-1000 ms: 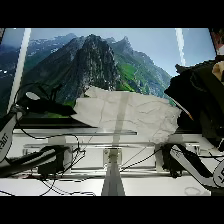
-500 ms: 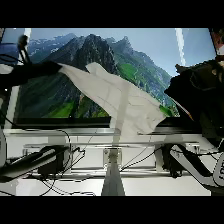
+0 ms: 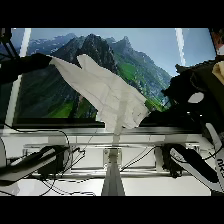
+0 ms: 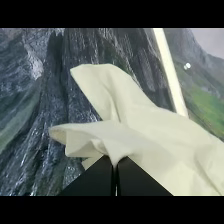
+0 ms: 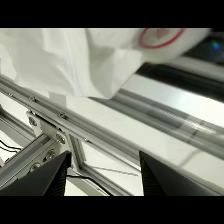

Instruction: Fold the clothes and pants, and hang the long-sleeved shirts on hangers.

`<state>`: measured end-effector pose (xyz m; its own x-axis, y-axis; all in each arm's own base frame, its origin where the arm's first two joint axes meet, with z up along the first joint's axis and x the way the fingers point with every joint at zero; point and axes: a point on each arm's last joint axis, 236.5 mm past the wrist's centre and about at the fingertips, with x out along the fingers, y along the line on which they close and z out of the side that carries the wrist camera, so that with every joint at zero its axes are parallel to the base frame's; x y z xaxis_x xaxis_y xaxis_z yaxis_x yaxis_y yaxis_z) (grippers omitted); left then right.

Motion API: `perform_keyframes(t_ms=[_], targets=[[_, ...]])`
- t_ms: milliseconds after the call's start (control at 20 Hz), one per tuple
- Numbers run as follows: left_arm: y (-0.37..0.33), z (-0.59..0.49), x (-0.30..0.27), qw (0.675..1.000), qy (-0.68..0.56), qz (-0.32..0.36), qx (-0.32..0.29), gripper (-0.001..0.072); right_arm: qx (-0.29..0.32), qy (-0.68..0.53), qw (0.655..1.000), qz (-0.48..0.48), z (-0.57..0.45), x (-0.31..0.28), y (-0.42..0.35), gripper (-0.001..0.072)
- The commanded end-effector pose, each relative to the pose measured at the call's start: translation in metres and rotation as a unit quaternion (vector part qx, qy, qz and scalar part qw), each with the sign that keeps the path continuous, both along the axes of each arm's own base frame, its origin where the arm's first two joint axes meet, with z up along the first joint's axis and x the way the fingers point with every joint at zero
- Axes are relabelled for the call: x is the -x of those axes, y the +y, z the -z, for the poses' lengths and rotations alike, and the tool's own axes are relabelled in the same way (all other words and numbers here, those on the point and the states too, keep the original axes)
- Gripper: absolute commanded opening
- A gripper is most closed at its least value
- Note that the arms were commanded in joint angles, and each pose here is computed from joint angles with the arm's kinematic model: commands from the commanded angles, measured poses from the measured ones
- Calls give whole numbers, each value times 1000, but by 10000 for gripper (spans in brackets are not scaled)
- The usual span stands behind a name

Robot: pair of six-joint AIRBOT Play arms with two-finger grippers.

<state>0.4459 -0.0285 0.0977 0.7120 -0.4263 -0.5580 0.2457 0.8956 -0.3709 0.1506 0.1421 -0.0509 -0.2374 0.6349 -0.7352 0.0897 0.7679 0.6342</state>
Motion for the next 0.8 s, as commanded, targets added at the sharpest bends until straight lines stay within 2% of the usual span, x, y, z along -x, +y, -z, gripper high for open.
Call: perform_keyframes(t_ms=[0, 100, 250, 450, 600, 650, 750], targets=[[-2, 9, 6, 1000, 13, 5, 0, 11, 22, 1, 999, 27, 22, 6, 43, 486], [-3, 12, 8, 1000, 18, 8, 2, 11, 44, -21, 996, 72, 32, -10, 60, 486], [-4, 12, 9, 1000, 19, 10, 2, 11, 38, 3, 991, 128, 37, -16, 83, 484], [-4, 12, 9, 1000, 19, 10, 3, 11, 54, 88, 978, 183, 54, -8, 92, 481], [-4, 12, 9, 1000, 19, 10, 3, 11, 64, 118, 964, 231, 64, -15, 93, 434], [-4, 12, 9, 1000, 19, 10, 2, 11, 57, 116, 961, 246, 63, -22, 95, 393], [-4, 12, 9, 1000, 19, 10, 2, 12, 55, 87, 957, 270, 66, -39, 93, 100]])
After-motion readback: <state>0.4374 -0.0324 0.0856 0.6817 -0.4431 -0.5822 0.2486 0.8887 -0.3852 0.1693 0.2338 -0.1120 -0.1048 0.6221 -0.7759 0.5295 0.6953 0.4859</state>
